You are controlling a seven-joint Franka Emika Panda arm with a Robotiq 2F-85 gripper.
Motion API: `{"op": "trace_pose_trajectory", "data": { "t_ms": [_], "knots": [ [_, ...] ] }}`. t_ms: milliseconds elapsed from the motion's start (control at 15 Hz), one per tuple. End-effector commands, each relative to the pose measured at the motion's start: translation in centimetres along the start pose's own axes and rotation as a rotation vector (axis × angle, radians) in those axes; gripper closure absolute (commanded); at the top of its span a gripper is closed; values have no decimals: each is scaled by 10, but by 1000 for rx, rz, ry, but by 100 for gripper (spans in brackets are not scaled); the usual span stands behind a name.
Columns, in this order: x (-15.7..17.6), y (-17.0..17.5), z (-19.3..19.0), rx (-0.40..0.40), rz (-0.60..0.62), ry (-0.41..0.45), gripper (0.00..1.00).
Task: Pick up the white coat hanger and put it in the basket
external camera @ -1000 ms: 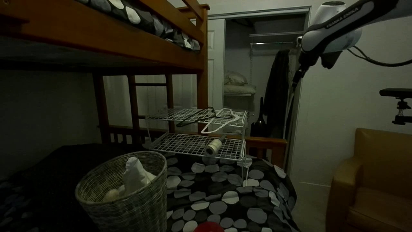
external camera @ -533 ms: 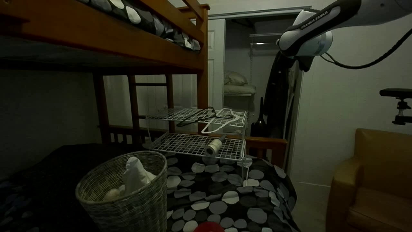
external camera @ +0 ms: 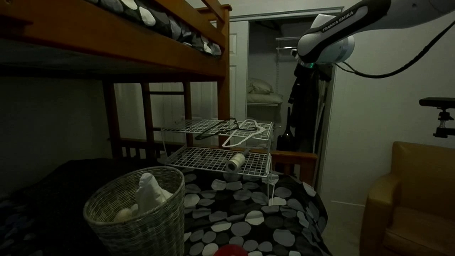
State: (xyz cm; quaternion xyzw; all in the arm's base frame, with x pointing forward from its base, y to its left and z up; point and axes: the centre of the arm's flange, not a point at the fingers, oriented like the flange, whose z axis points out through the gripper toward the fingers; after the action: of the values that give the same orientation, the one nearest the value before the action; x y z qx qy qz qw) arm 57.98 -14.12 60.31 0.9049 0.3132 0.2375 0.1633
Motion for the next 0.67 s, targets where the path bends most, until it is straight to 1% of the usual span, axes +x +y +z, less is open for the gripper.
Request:
{"op": "trace_pose_trajectory", "data": {
  "t_ms": [0,67,133,200,400,600],
  "knots": [
    [19,-36,9,111,-111,-66,0],
    [21,-44,11,121,-133,-82,0],
    [25,-36,9,97,-84,-46,0],
    [29,-40,10,103,-91,-47,0],
    [29,-38,8,100,-88,-45,0],
    [36,-47,18,100,-89,-91,0]
  ]
}}
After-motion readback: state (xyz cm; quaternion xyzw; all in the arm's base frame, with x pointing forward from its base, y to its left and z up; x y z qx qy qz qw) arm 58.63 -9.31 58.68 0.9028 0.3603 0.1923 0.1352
